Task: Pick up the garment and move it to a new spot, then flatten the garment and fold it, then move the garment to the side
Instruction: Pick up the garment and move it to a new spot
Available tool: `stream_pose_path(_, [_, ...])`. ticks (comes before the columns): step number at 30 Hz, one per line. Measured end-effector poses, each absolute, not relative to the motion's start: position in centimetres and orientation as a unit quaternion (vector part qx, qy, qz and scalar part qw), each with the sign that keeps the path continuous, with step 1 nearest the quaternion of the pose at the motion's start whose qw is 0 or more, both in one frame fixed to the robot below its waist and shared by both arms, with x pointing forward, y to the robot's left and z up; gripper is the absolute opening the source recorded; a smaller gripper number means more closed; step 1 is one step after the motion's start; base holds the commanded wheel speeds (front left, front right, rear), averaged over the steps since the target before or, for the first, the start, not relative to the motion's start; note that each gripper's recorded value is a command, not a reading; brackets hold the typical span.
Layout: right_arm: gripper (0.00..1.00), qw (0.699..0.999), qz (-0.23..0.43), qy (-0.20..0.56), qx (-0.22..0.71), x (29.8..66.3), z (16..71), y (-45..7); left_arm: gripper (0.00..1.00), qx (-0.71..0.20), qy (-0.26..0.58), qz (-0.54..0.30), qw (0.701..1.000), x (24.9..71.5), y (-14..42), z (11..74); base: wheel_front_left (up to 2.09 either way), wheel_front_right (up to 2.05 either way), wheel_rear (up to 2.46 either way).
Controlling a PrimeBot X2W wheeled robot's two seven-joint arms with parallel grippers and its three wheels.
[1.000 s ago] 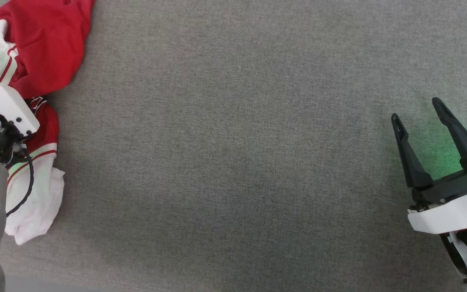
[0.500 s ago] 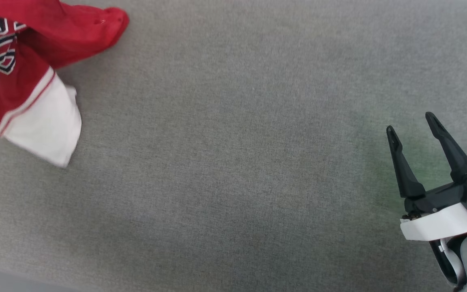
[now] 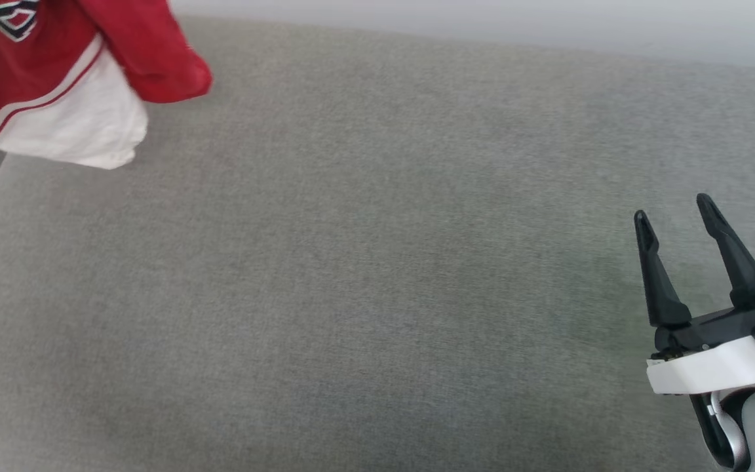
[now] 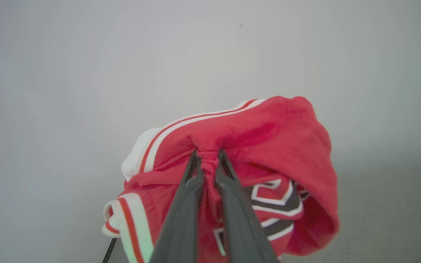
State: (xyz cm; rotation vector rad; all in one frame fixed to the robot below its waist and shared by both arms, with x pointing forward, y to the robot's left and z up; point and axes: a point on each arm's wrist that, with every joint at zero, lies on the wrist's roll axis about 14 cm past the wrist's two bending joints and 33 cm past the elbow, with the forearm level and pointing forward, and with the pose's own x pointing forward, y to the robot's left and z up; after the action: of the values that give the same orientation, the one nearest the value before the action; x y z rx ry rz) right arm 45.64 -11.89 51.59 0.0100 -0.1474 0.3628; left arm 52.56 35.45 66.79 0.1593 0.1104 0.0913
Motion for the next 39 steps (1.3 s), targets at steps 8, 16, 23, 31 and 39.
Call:
stream_pose_path(8, [1.00, 0.987, 0.130, -0.094, 0.007, 44.1, 53.5, -14.9, 0.00, 0.093, 0.041, -0.050, 0.994, 52.3, 26.9, 69.1, 0.00, 0.00, 0.00])
stream_pose_path(16, [1.00, 0.992, 0.056, -0.110, -0.001, 41.8, 55.0, -19.8, 0.00, 0.104, 0.053, -0.156, 0.981, 51.2, 17.4, 68.5, 0.00, 0.00, 0.00])
stream_pose_path(23, [1.00, 0.993, -0.009, -0.116, -0.010, 39.1, 55.8, -23.7, 0.00, 0.111, 0.085, -0.263, 0.955, 49.7, 9.2, 66.2, 0.00, 0.00, 0.00])
stream_pose_path(31, [1.00, 0.992, -0.068, -0.110, -0.010, 36.3, 55.6, -26.7, 0.00, 0.112, 0.180, -0.387, 0.897, 46.2, 0.4, 58.9, 0.00, 0.00, 0.00])
stream_pose_path(39, [1.00, 0.992, -0.088, -0.091, 0.001, 35.6, 54.4, -27.1, 0.00, 0.125, 0.317, -0.442, 0.830, 43.1, -2.9, 48.3, 0.00, 0.00, 0.00])
